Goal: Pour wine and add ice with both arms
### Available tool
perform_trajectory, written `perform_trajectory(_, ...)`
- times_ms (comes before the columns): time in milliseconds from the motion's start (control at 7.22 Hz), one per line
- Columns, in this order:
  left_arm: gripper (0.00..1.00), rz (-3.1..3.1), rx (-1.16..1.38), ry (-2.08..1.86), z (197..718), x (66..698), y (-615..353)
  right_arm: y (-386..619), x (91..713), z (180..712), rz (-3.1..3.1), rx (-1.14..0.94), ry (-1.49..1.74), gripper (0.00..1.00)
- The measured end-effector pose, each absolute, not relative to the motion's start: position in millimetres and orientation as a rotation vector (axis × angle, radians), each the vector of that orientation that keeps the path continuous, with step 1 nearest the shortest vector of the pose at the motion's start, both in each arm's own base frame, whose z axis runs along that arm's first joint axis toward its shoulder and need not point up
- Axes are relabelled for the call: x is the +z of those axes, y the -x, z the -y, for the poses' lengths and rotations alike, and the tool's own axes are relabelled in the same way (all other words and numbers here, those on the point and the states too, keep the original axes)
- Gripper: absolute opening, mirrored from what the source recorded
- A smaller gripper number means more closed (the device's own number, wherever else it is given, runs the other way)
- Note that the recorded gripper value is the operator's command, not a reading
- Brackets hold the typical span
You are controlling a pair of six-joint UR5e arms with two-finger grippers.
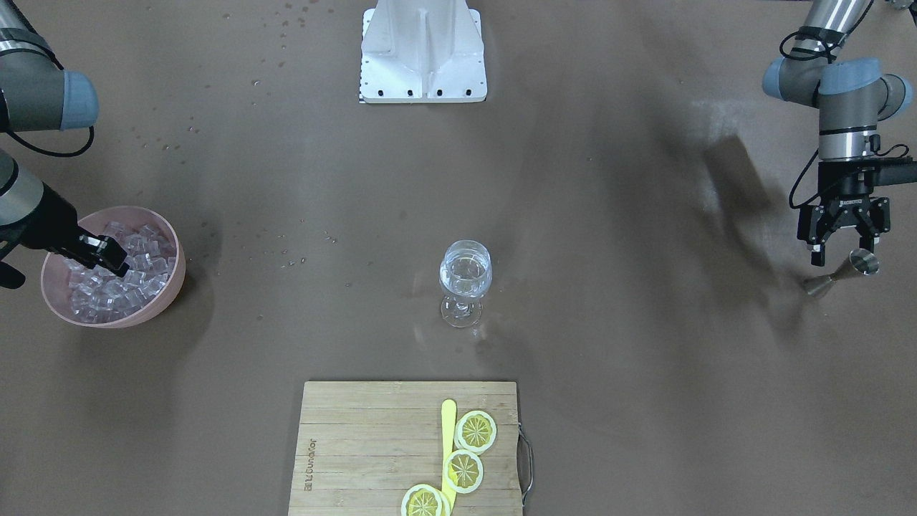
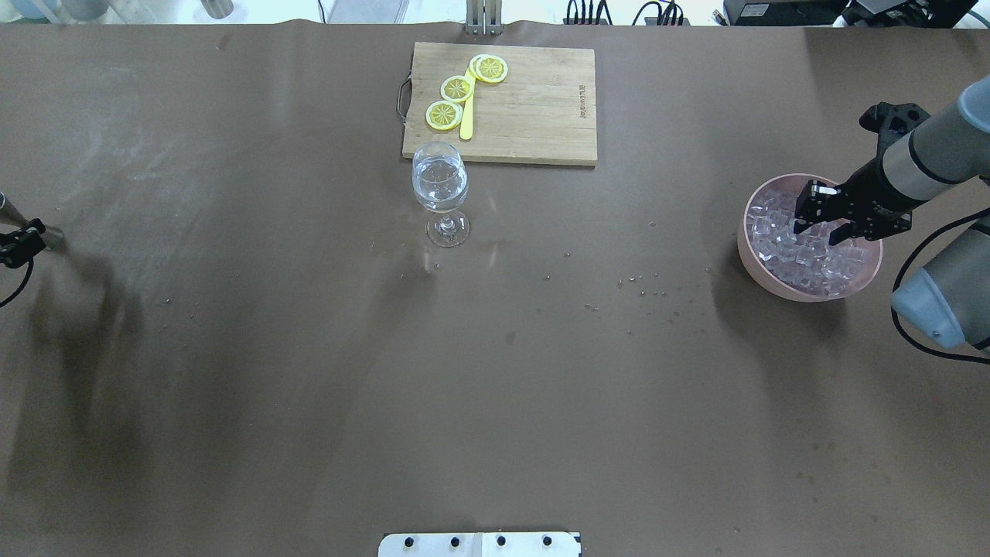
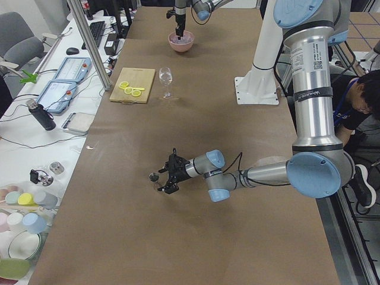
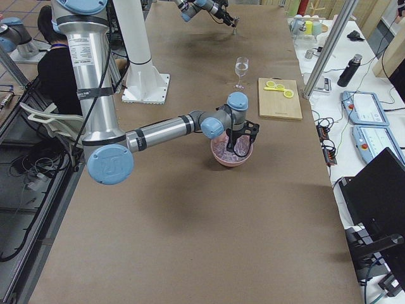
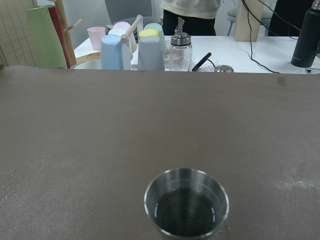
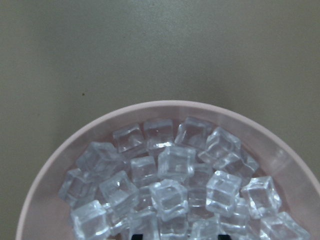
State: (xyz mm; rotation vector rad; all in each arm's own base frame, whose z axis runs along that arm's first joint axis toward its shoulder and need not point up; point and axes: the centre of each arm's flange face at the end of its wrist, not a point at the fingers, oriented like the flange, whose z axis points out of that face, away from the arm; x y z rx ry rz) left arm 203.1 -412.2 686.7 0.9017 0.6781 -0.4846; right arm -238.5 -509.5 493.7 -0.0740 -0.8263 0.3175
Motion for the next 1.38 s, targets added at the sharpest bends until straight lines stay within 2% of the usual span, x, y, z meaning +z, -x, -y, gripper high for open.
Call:
perform_trajectory(277, 0.97, -0.673, -0.502, -0.908, 411, 692, -215, 234, 510, 495, 0.832, 0.305, 0.052, 0.49)
perform_trajectory(554, 0.97, -0.665, -0.507, -0.909, 408, 699, -214, 235, 516, 490, 0.837, 0.298, 0.044, 0.47)
perform_trajectory(1108, 0.95, -0.653, -0.51, -0.919, 410, 704, -217, 251, 510, 495, 0.841, 0.277, 0.037, 0.52)
perform_trajectory(1385, 0.9, -0.652, -0.507, -0.918, 410, 704, -219, 255, 507, 500, 0.842, 0.275, 0.034, 0.52)
